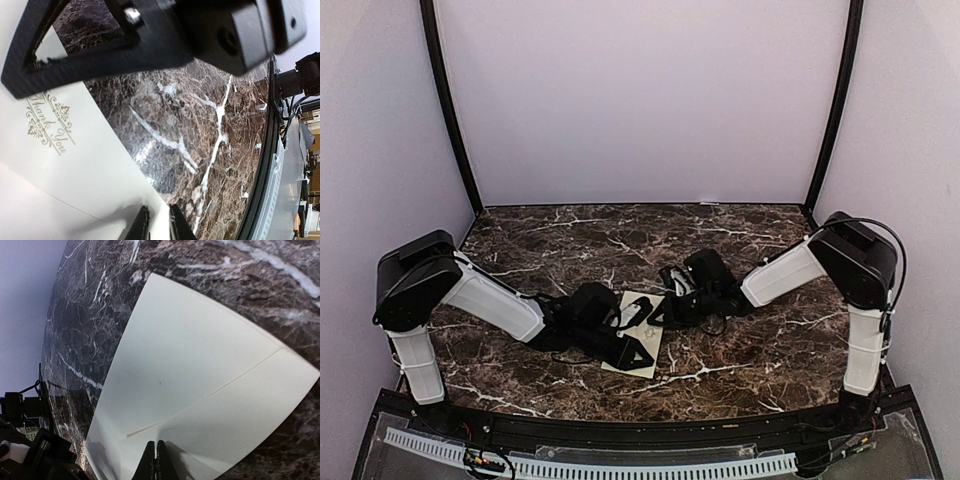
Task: Place the letter into the envelope and seal it
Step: Seal the envelope flap on the envelope, then screw the solid glue.
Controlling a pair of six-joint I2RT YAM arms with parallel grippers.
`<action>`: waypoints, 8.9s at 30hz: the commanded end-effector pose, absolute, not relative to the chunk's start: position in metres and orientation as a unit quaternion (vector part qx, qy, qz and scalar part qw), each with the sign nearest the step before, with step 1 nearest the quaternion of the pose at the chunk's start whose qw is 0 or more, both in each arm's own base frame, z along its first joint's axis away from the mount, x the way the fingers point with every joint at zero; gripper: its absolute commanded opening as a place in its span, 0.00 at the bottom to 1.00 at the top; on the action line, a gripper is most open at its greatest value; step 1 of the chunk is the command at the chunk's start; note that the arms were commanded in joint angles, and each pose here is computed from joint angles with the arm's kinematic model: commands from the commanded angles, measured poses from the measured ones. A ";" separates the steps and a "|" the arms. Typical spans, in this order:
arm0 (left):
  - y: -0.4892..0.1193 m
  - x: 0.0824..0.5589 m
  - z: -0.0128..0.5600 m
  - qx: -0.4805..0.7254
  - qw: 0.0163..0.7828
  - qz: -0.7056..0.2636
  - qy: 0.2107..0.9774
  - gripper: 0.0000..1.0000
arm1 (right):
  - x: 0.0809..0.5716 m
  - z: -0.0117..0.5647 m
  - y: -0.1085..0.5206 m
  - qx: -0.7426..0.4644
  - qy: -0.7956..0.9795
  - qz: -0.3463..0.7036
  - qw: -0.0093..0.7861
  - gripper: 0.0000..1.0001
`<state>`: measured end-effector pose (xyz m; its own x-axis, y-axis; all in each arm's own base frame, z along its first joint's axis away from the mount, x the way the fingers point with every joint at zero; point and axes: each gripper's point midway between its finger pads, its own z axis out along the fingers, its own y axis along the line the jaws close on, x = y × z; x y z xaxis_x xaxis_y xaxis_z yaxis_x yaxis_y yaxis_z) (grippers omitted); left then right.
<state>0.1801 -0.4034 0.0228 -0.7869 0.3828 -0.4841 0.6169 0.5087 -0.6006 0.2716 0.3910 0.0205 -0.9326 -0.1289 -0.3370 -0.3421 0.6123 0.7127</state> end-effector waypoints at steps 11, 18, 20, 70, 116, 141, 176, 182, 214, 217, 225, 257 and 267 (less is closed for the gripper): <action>-0.389 0.173 0.009 0.279 0.120 -0.373 0.877 0.13 | 0.247 -0.006 0.378 -0.151 0.907 0.382 0.097 0.02; -0.389 0.173 0.009 0.279 0.120 -0.372 0.877 0.13 | 0.211 -0.004 0.390 -0.169 0.901 0.394 0.063 0.02; -0.389 0.173 0.010 0.279 0.120 -0.372 0.877 0.13 | 0.208 -0.003 0.391 -0.173 0.901 0.393 0.061 0.02; -0.388 0.172 0.009 0.277 0.117 -0.374 0.877 0.13 | 0.248 -0.006 0.410 -0.137 0.900 0.406 0.079 0.01; -0.387 0.171 0.012 0.273 0.119 -0.375 0.878 0.12 | 0.254 -0.006 0.380 -0.129 0.904 0.398 0.087 0.01; -0.387 0.170 0.011 0.273 0.116 -0.376 0.878 0.12 | 0.246 -0.011 0.382 -0.130 0.909 0.386 0.082 0.00; -0.345 0.249 0.198 0.286 0.308 -0.328 0.846 0.56 | 0.329 0.158 0.287 -0.113 0.876 0.345 0.318 0.63; -0.280 0.315 0.261 0.219 0.387 -0.293 0.846 0.66 | 0.329 0.148 0.244 -0.102 0.905 0.258 0.323 0.66; -0.183 0.361 0.225 0.111 0.436 -0.254 0.856 0.70 | 0.293 0.046 0.212 -0.107 0.955 0.169 0.220 0.56; -0.185 0.361 0.224 0.112 0.432 -0.258 0.857 0.71 | 0.293 0.040 0.215 -0.119 0.955 0.159 0.219 0.50; -0.185 0.360 0.223 0.113 0.431 -0.258 0.857 0.71 | 0.299 0.032 0.221 -0.140 0.954 0.145 0.220 0.49; -0.198 0.349 0.254 0.110 0.458 -0.327 0.819 0.68 | 0.297 0.045 0.259 -0.169 0.934 0.168 0.268 0.18; -0.259 0.318 0.304 0.101 0.477 -0.466 0.738 0.59 | 0.293 0.138 0.297 -0.156 0.860 0.336 0.351 0.16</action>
<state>0.3351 -0.2262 0.2552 -0.5775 -0.2068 -0.7898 0.4958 0.6797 -0.5406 0.2897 0.2663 0.0746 -0.7836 -0.1647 -0.5990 -0.4239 0.8466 0.3217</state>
